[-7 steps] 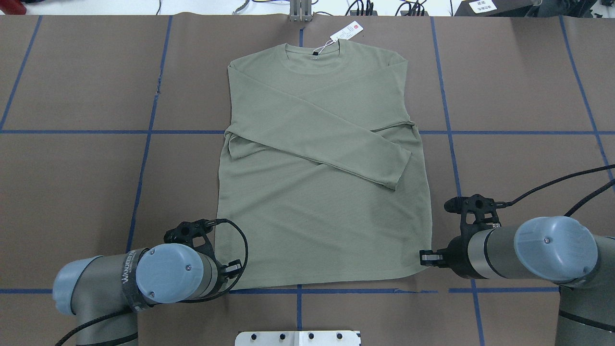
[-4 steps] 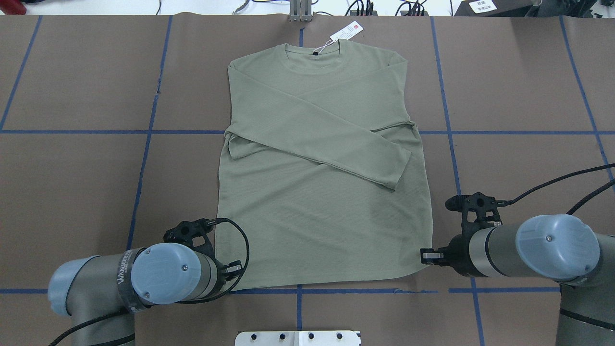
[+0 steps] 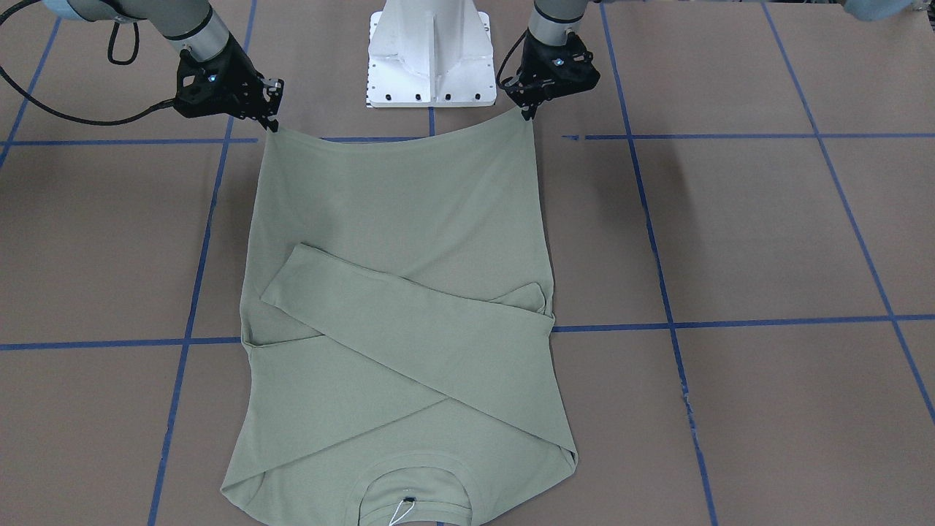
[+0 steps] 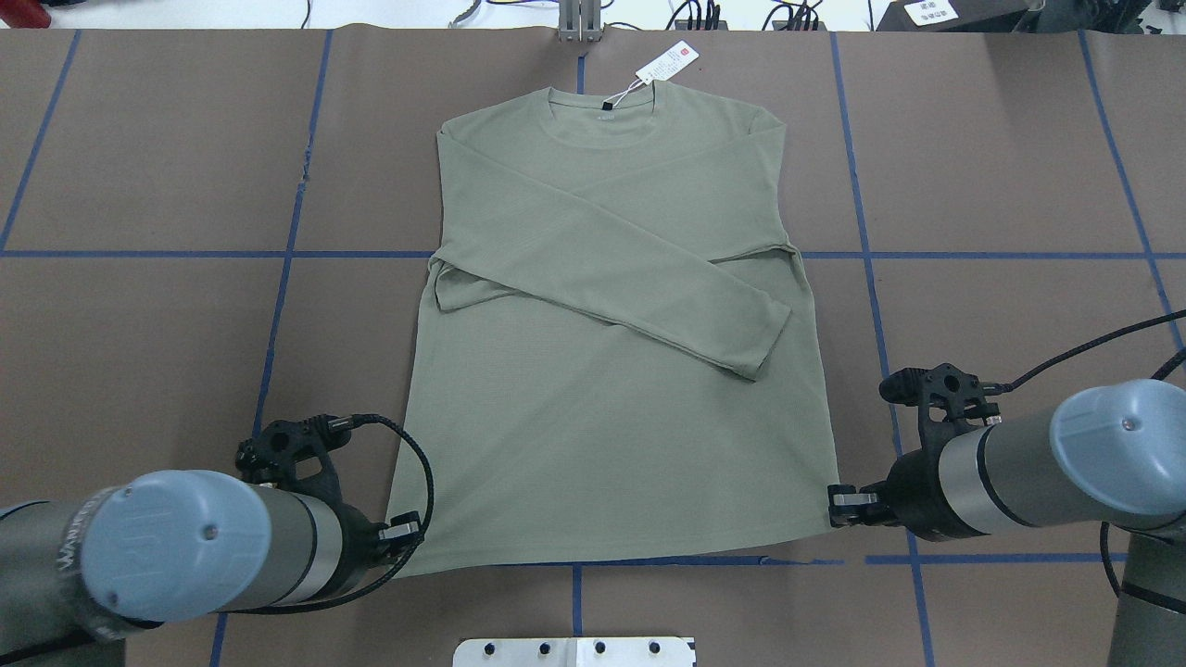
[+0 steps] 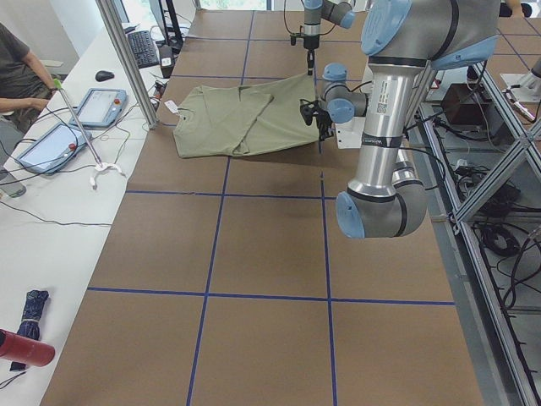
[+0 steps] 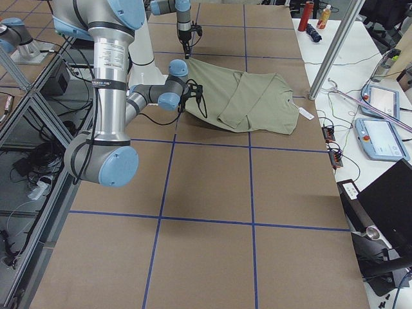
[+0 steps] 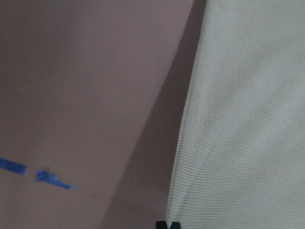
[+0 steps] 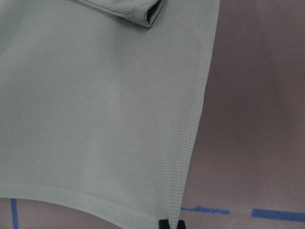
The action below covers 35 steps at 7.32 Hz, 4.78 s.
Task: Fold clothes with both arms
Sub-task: 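Grasp both hem corners with the left and right grippers, then lift the hem with both grippers and fold it toward the collar, then lower the hem onto the collar and open both grippers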
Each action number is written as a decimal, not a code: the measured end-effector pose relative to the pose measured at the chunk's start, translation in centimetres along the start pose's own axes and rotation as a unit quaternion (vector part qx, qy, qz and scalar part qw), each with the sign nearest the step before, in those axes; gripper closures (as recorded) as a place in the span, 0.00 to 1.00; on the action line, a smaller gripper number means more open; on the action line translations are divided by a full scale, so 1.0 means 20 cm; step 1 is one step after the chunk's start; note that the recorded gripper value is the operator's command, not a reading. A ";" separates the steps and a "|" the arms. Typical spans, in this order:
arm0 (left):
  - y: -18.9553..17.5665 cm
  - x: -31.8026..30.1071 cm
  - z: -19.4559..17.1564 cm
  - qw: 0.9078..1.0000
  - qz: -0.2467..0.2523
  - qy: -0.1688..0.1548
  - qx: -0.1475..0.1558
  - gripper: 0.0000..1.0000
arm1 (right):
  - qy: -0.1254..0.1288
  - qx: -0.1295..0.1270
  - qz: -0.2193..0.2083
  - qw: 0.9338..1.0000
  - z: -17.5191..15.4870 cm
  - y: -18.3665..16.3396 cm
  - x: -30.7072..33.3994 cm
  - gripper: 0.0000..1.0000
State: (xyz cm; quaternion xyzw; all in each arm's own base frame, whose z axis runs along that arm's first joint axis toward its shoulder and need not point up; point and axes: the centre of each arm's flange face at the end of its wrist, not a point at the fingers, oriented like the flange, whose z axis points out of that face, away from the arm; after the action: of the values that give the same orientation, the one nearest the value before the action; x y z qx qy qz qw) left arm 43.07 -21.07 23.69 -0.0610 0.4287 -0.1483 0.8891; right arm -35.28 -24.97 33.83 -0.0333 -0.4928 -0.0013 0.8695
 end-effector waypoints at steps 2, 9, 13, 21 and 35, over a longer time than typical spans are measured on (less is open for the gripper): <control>0.19 -0.06 -0.25 0.999 0.010 -0.001 -0.039 1.00 | -0.027 -0.062 -0.005 0.998 -0.16 0.12 -0.01 1.00; -0.15 0.02 -0.40 1.000 -0.011 0.010 0.022 1.00 | -0.080 -0.016 0.018 0.997 -0.36 -0.27 -0.10 1.00; -0.83 0.13 -0.47 0.994 -0.004 -0.006 0.106 1.00 | -0.084 0.080 0.059 0.992 -0.39 -0.92 -0.23 1.00; -1.69 0.20 0.12 0.986 0.008 0.005 0.165 1.00 | -0.014 0.140 0.125 0.982 -0.10 -1.62 -0.17 1.00; -1.93 0.36 0.32 0.982 -0.001 -0.002 0.190 0.00 | -0.010 0.167 0.120 0.979 0.04 -1.83 -0.34 0.00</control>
State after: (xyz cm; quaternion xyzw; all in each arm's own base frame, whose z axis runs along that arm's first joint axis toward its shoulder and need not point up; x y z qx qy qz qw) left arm 44.17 -60.04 31.38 0.1084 0.3911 -0.2279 0.8851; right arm -40.80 -61.72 30.47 0.0540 -0.4874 0.1857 0.8515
